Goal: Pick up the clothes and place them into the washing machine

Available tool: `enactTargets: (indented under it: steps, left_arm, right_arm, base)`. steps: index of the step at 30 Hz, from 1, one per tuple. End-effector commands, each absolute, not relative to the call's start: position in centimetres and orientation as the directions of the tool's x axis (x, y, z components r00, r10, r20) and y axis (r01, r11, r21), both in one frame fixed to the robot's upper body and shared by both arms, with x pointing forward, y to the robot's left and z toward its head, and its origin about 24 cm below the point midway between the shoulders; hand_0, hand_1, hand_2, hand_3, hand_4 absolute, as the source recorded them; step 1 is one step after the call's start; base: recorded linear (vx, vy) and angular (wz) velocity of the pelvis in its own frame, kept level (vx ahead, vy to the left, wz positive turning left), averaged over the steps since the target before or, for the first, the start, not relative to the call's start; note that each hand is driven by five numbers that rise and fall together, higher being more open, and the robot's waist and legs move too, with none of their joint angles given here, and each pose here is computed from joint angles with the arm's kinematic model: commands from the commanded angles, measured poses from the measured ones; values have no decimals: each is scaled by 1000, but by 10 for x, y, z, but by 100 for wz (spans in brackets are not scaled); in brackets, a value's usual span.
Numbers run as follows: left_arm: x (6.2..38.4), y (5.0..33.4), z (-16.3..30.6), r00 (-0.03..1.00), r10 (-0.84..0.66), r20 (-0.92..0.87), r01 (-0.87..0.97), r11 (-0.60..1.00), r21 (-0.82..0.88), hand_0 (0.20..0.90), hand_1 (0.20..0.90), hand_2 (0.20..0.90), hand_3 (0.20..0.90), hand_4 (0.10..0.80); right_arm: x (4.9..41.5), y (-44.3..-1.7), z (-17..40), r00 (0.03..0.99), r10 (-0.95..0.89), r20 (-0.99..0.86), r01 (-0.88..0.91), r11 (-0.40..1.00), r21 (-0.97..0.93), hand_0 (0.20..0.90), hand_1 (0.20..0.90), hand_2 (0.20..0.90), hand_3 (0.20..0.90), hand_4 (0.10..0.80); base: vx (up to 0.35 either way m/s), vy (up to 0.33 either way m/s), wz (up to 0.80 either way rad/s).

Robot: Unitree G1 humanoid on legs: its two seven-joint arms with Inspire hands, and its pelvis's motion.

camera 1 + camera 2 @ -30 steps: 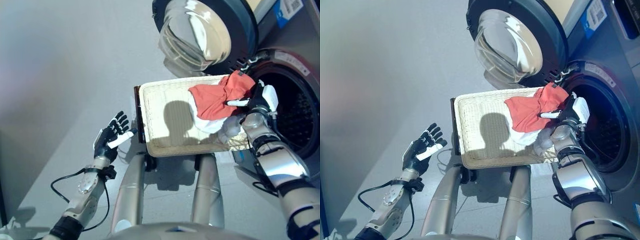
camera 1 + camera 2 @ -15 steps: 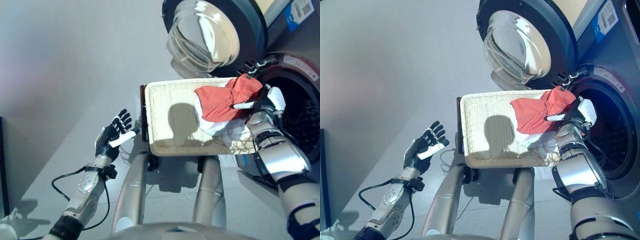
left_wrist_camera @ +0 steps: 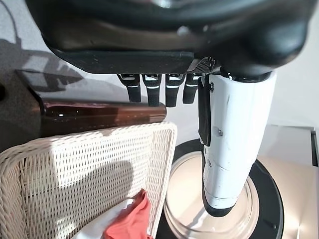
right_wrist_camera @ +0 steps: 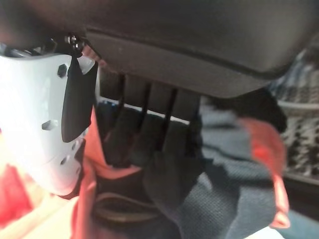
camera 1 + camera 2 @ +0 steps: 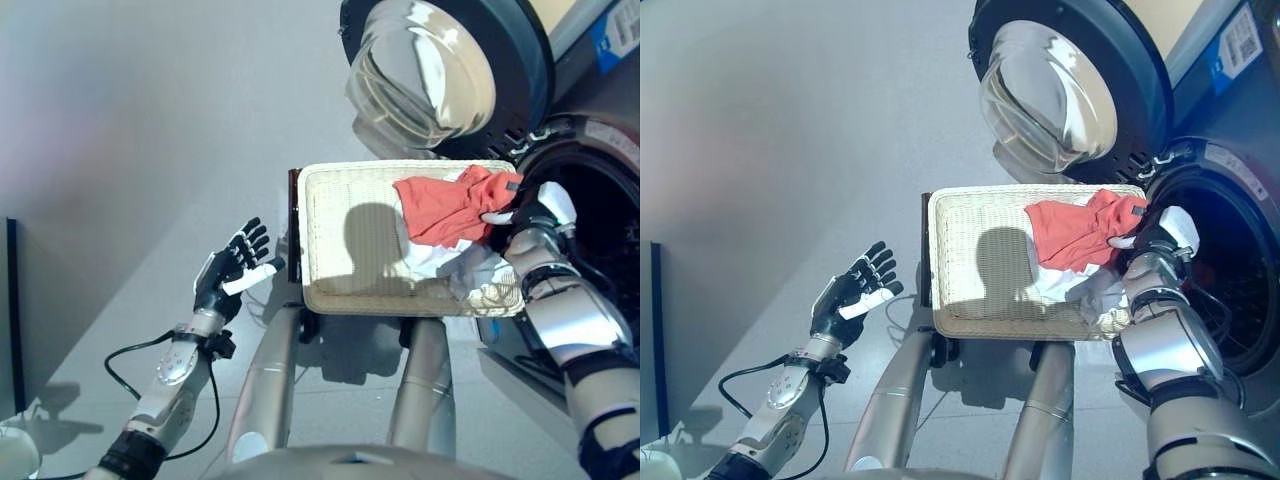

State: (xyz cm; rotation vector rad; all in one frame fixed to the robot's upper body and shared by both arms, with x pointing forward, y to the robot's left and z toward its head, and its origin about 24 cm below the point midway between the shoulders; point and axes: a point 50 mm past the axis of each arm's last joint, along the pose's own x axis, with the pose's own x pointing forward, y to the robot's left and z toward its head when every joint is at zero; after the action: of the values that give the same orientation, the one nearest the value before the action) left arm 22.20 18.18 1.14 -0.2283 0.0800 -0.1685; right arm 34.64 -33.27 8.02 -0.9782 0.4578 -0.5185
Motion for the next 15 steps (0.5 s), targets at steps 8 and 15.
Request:
enactTargets:
  steps: [8,15]
  left_arm:
    - [231,197,56,981,-105,160,136,971,-198,900,900,900,900,800]
    - [233,198,56,983,-91,160,122,973,-197,900,900,900,900,800]
  right_arm:
    - [350,-332,92,704,-706,-84,551,617,-562,200,200,200,200,300]
    - [334,-354,91,536,-823,-187,828,556,-73,200,200,200,200,300]
  base:
    - [4,0,0]
    - [10,1,0]
